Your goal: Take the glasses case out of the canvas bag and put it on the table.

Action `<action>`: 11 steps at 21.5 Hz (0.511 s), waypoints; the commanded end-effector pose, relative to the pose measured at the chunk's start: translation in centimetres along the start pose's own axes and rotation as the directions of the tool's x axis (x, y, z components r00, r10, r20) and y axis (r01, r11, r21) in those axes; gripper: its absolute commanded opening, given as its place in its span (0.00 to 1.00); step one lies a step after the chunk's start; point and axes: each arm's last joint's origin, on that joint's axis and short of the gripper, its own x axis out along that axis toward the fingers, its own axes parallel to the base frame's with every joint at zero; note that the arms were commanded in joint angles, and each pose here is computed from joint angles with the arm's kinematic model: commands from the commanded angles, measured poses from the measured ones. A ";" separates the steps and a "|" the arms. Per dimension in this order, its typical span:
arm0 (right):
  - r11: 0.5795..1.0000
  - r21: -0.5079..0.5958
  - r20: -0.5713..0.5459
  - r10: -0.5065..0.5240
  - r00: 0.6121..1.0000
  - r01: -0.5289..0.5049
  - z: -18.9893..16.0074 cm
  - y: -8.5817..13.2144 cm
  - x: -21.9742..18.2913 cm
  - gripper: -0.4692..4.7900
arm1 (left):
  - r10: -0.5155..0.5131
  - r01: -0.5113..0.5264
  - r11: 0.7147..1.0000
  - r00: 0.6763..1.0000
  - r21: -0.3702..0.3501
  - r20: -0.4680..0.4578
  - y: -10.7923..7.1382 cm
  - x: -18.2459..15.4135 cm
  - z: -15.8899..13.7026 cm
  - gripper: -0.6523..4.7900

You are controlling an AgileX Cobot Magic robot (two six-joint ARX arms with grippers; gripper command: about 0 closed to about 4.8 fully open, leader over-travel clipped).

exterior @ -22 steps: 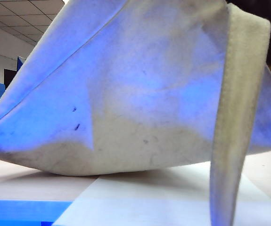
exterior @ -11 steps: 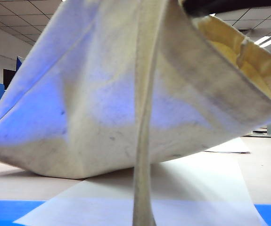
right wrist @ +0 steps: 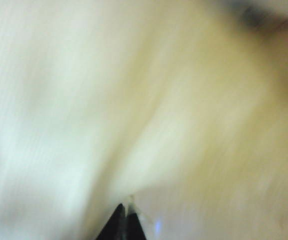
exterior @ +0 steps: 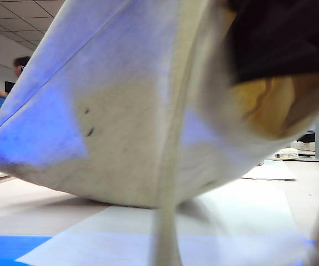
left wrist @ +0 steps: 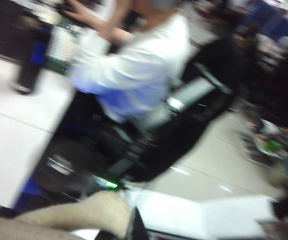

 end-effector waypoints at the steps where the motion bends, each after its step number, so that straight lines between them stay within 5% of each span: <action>1: 0.999 0.043 0.140 -0.010 0.990 0.004 2.9 -1.4 -2.0 0.08 | -0.138 0.138 0.990 0.989 0.002 -0.050 -1.4 0.5 -0.5 0.11; 4: 0.999 0.040 0.203 0.000 0.979 -0.008 4.0 -1.8 -2.8 0.08 | -0.191 0.195 0.980 0.978 0.044 -0.081 -2.5 1.4 -0.8 0.11; 8: 0.995 0.034 0.090 0.092 0.992 -0.095 3.6 -0.9 -0.3 0.08 | -0.210 0.217 0.972 0.975 0.089 -0.077 -2.9 2.1 -0.6 0.11; 11: 0.986 -0.065 0.009 0.156 0.988 -0.155 2.5 1.6 1.8 0.08 | -0.102 0.108 0.989 0.993 0.104 -0.056 -2.6 2.1 -0.5 0.11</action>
